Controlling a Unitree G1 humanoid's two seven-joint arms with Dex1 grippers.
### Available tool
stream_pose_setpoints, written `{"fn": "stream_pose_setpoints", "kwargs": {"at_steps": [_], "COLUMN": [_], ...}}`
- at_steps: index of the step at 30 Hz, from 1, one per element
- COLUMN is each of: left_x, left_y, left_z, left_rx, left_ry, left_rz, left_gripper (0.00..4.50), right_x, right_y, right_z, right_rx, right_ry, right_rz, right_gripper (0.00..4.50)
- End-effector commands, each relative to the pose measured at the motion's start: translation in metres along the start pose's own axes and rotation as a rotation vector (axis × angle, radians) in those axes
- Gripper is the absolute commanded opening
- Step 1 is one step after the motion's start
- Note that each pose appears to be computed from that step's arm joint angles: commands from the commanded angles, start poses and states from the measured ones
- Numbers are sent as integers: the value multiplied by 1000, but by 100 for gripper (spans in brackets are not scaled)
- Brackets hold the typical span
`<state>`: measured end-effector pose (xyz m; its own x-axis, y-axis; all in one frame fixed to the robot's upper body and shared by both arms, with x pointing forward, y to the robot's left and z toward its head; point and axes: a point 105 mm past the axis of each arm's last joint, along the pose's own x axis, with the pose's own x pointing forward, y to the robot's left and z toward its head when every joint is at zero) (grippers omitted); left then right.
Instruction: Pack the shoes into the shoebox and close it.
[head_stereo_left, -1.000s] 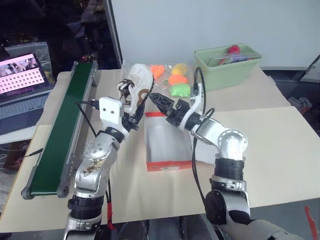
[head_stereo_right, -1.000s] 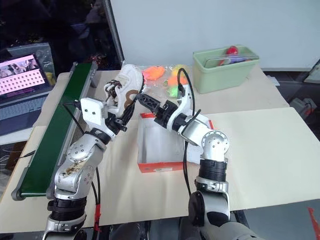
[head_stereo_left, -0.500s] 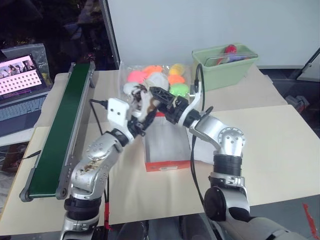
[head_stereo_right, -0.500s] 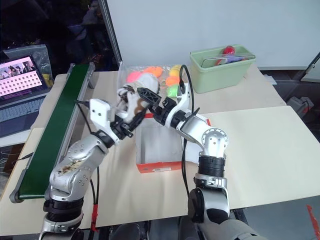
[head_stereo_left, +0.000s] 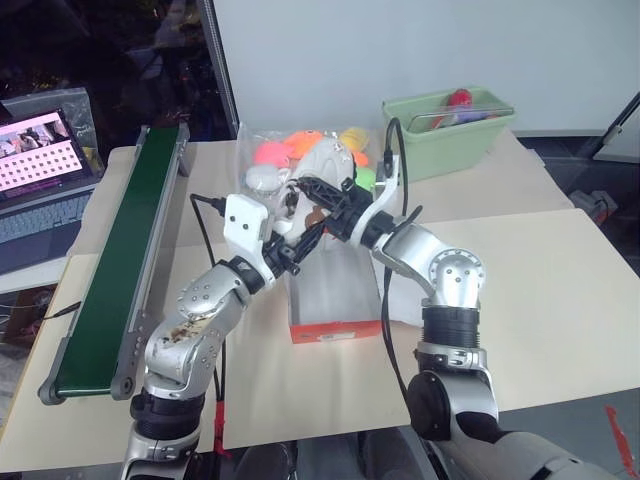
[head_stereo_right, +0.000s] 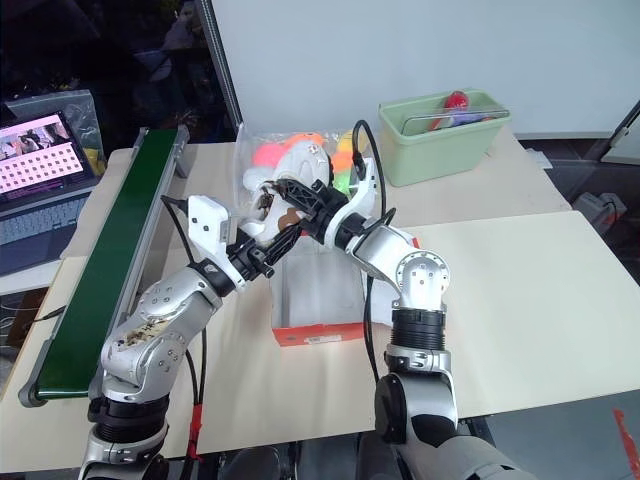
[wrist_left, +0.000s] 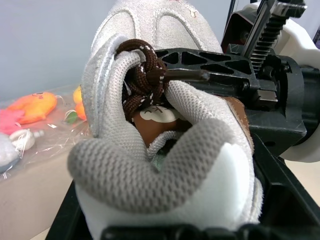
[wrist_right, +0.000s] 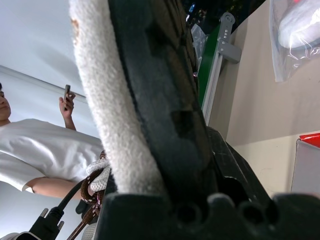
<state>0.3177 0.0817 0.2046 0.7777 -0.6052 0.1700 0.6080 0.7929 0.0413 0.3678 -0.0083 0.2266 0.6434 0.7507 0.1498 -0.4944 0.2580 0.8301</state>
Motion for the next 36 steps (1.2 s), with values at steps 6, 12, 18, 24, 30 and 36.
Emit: {"fn": "stream_pose_setpoints", "kwargs": {"at_steps": [6,12,18,24,30,36], "left_x": [-2,-17,-30,-30,-26,-39], "left_y": [-7,5,14,10,-6,-16], "left_z": [-1,-1,-11,-21,-29,-32], "left_rx": [136,132,127,122,137,178], "left_ry": [29,17,62,97,111,127], "left_rz": [-37,3,36,-14,-148,-287], "left_gripper": [379,441,441,441,441,441], "right_x": [11,-3,-21,-34,-57,-63], "right_y": [44,-5,-16,-21,-49,-69], "right_z": [-2,66,112,93,54,35], "right_rx": [1,-293,-581,-583,-429,-394], "right_ry": [-25,-254,-188,209,562,664], "right_rz": [160,-219,-404,-490,-635,-693], "right_gripper": [62,62,62,62,62,62]}}
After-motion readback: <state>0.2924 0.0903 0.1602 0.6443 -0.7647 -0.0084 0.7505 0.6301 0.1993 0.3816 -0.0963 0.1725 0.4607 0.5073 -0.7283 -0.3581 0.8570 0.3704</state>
